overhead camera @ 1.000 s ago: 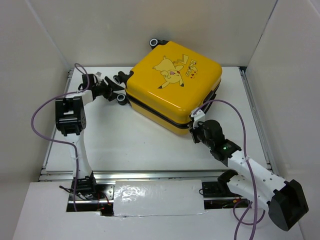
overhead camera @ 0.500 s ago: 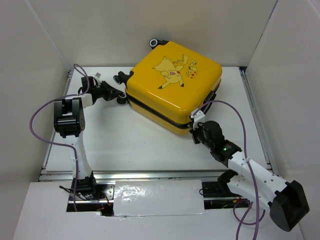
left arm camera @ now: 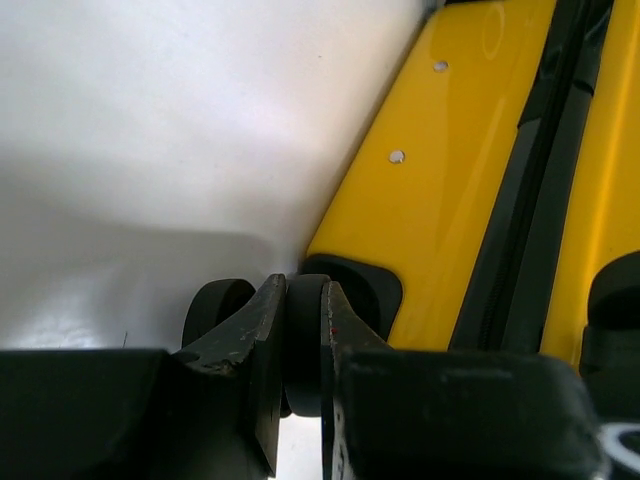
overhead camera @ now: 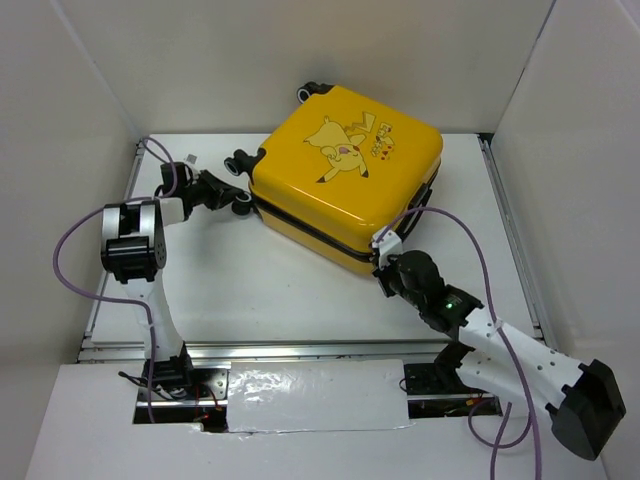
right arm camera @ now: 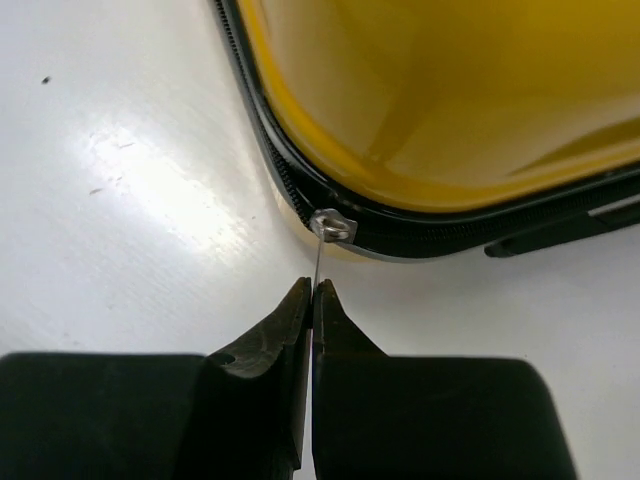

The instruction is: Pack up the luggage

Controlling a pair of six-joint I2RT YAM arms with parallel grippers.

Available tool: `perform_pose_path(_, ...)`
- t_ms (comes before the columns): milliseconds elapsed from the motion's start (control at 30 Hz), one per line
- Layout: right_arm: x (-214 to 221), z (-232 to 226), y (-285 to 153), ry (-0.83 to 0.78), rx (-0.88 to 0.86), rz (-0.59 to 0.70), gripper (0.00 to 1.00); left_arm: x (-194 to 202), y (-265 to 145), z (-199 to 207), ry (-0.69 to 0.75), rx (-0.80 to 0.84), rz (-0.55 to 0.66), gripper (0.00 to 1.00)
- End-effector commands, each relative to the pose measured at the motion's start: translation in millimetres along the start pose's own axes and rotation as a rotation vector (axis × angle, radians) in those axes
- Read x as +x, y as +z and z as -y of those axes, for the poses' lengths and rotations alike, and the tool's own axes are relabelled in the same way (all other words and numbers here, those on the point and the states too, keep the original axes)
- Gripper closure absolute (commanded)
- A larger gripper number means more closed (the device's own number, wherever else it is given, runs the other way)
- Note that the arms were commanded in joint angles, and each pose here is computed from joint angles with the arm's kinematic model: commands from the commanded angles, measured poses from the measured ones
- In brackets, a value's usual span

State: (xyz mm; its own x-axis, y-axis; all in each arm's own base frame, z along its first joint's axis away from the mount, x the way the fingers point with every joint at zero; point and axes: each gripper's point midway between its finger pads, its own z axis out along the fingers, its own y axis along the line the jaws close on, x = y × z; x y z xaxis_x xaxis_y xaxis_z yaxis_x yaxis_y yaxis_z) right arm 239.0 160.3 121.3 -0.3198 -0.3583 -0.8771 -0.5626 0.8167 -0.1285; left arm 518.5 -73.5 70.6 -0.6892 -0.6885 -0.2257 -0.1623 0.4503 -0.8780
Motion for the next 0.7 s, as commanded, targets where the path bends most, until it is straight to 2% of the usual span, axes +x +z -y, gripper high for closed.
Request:
perform_pose_path(0, -21.4, -44.2, -15.0, -0.068, -0.169, 0.079, 1.00, 44.1, 2.3, 15.9, 0.021, -0.009, -0.077, 1.00)
perform_pose_path(133, -29.8, -50.2, -20.3, -0.102, -0.137, 0.149, 1.00, 65.0, 1.7, 11.7, -0.018, -0.020, -0.097, 1.00)
perform_pose_path(233, -46.2, -52.9, -19.1, -0.066, -0.126, 0.184, 1.00, 74.6, -2.1, 17.3, -0.020, -0.017, -0.080, 1.00)
perform_pose_path(400, -77.3, -70.8, 3.4, 0.002, -0.097, 0.220, 1.00, 110.0, -16.5, 16.0, -0.047, -0.055, -0.085, 1.00)
perform_pose_path(667, -110.1, -102.0, 27.4, 0.095, -0.037, 0.263, 1.00, 139.0, -28.5, 15.3, -0.055, -0.082, -0.099, 1.00)
